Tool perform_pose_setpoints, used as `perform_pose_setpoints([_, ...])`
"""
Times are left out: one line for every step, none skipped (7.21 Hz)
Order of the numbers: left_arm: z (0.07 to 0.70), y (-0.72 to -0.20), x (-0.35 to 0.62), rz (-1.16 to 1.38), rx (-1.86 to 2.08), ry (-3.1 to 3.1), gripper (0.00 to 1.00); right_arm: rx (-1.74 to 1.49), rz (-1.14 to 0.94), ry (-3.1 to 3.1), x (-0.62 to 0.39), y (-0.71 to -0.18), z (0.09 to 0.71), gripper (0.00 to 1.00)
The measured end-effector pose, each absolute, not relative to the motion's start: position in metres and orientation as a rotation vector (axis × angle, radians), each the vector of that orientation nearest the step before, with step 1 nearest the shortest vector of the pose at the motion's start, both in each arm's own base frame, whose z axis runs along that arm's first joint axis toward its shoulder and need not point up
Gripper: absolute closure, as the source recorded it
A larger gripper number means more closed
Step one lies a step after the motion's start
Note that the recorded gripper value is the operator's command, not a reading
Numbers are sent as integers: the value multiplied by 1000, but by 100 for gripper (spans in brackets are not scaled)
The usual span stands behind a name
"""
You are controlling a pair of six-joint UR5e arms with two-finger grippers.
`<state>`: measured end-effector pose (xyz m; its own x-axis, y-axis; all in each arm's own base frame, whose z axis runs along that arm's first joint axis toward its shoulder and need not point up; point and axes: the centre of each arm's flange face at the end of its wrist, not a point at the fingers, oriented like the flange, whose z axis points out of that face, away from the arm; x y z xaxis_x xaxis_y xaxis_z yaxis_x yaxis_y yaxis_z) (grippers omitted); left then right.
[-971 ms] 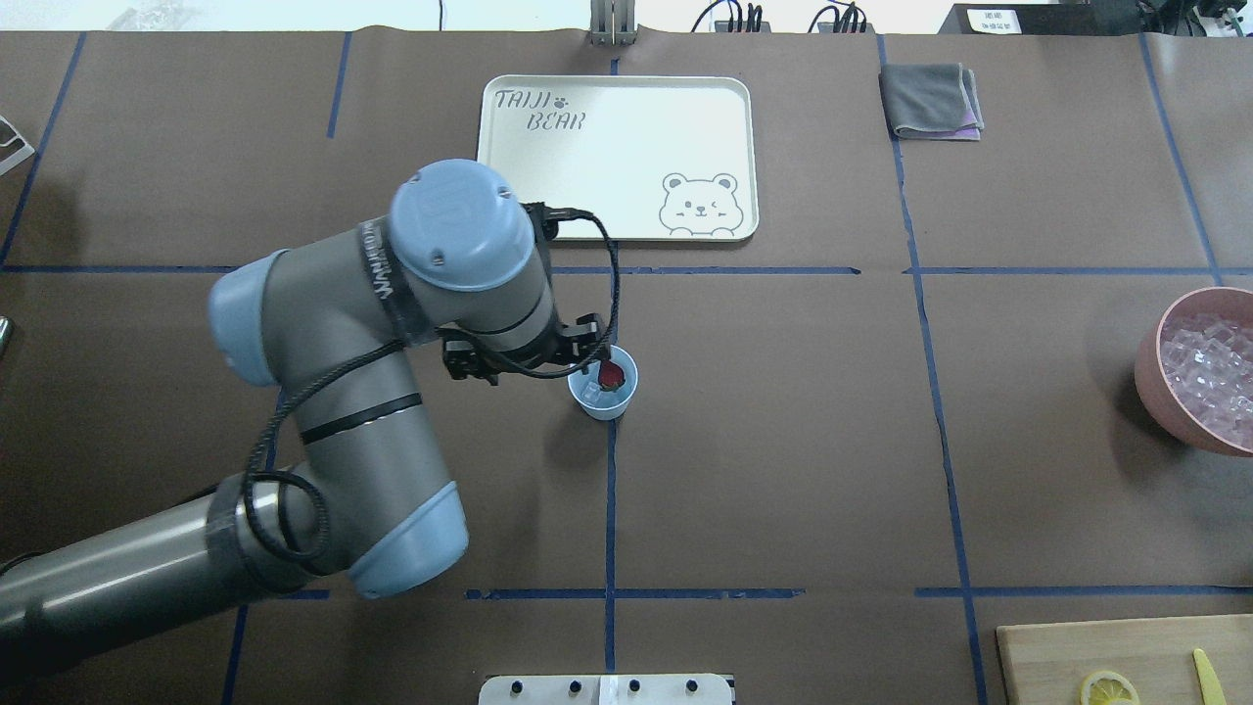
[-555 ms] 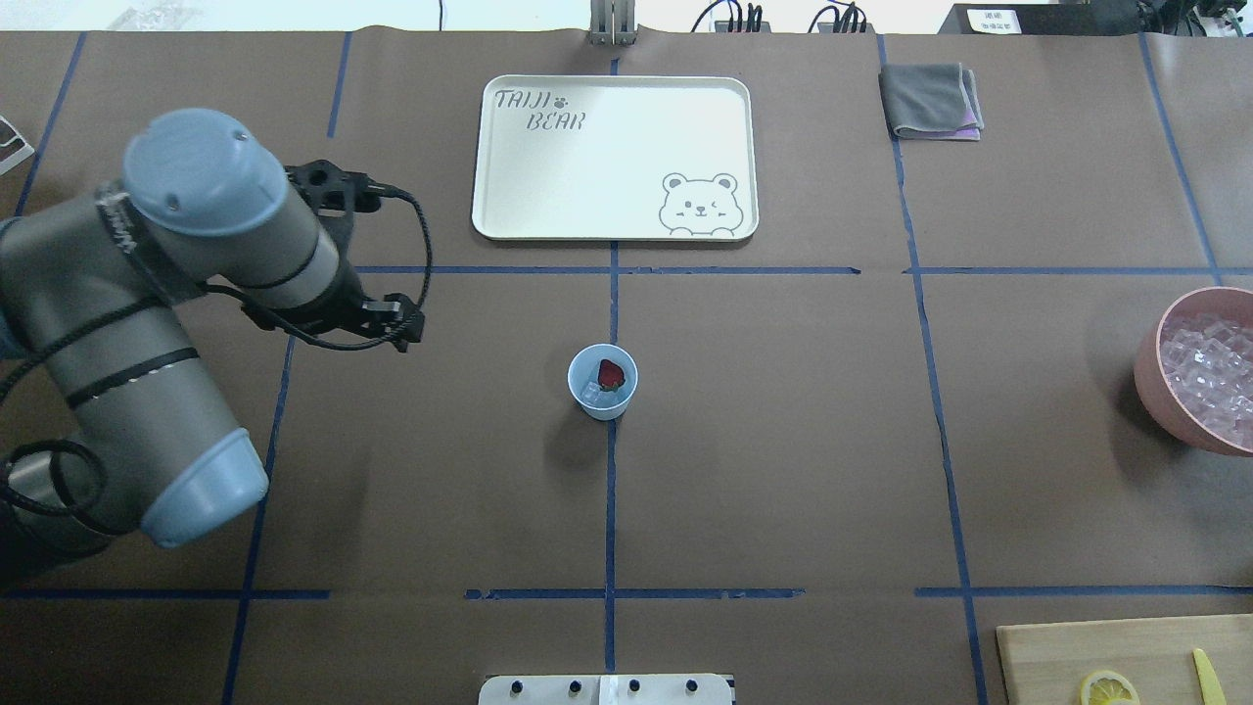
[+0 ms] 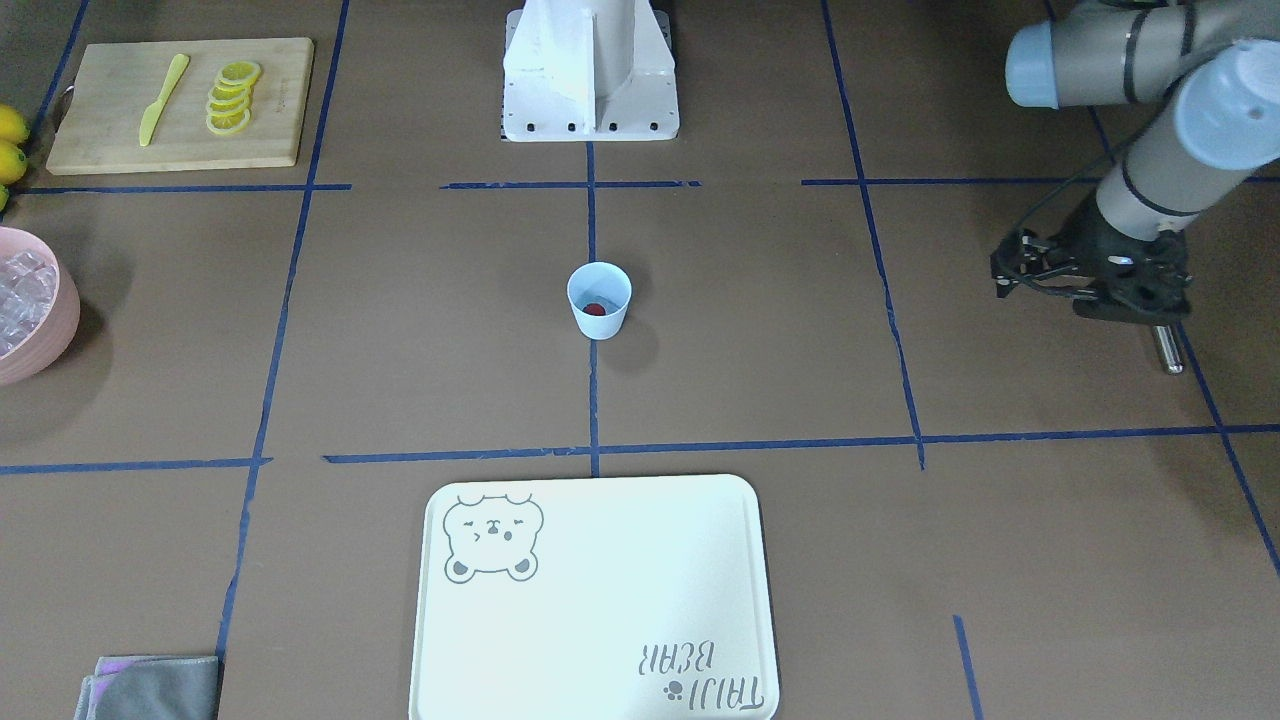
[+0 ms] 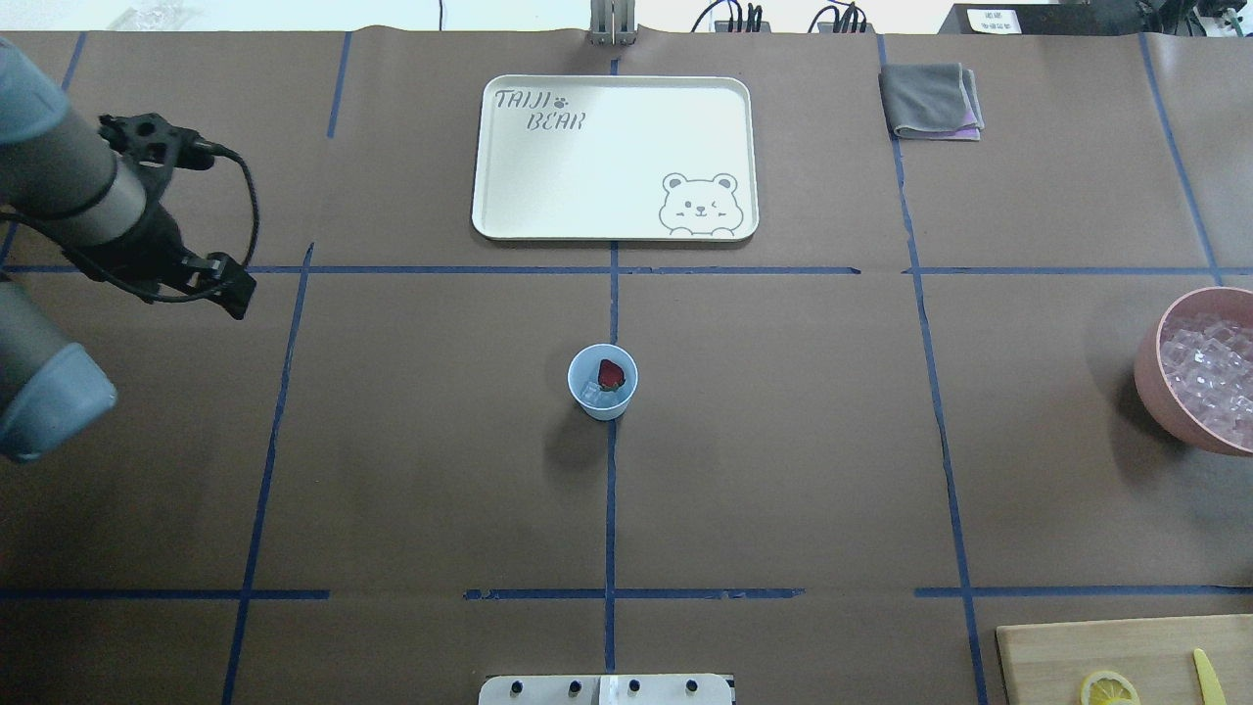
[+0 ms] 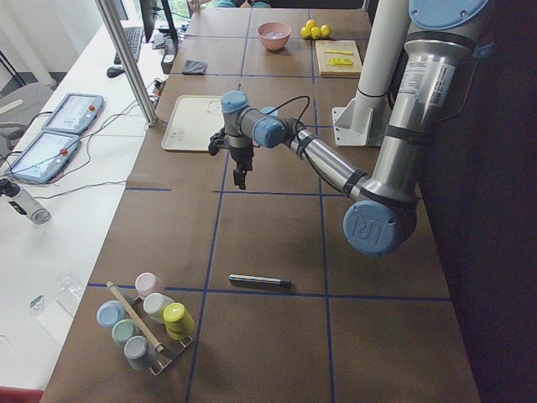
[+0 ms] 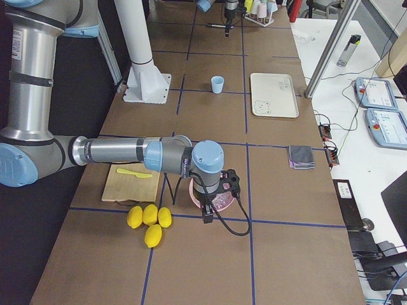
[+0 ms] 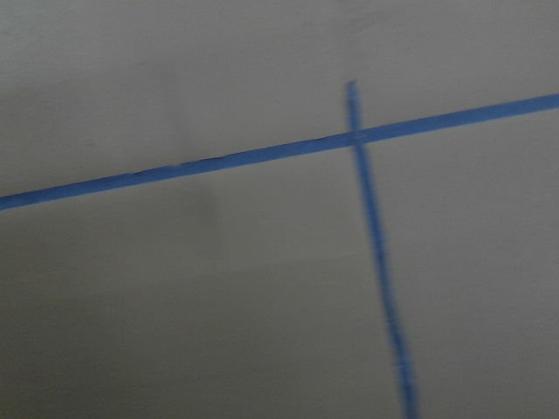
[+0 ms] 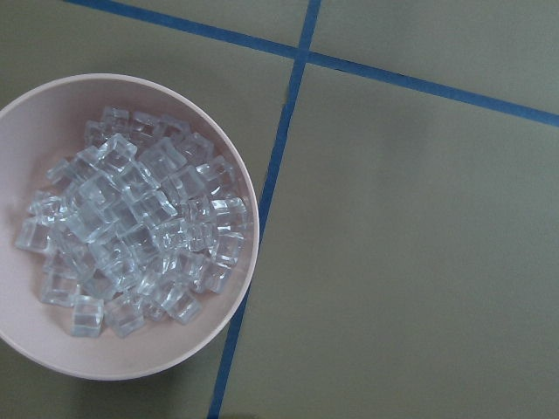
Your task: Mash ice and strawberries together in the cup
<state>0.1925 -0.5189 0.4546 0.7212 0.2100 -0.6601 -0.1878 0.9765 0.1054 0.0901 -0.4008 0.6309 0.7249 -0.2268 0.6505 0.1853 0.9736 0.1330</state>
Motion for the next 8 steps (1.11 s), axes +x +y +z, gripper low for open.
perform_pose_setpoints([494,-521,169,232,48,759,0,61,-228,-726,90,-401,631,1])
perform_pose_setpoints([533,-517,156,240,67,791,0,62,-228,-726,90,-401,630,1])
perform_pose_setpoints([569,-511,146,242,82,809,0,63,-228,-726,90,-401,629,1])
perform_pose_setpoints([599,-504,139,237,84,813,0,64,-229,-726,90,-401,629,1])
perform_pose_setpoints([624,-498,134,230,78,811,0,65,-229,-726,90,-402,629,1])
perform_pose_setpoints([649,-492,130,225,76,809,0,65,-229,-726,90,-402,629,1])
perform_pose_setpoints([675,-487,127,223,78,810,0,65,-229,-726,90,-402,629,1])
perform_pose_setpoints([693,-483,125,220,79,811,0,66,-229,-726,90,-402,628,1])
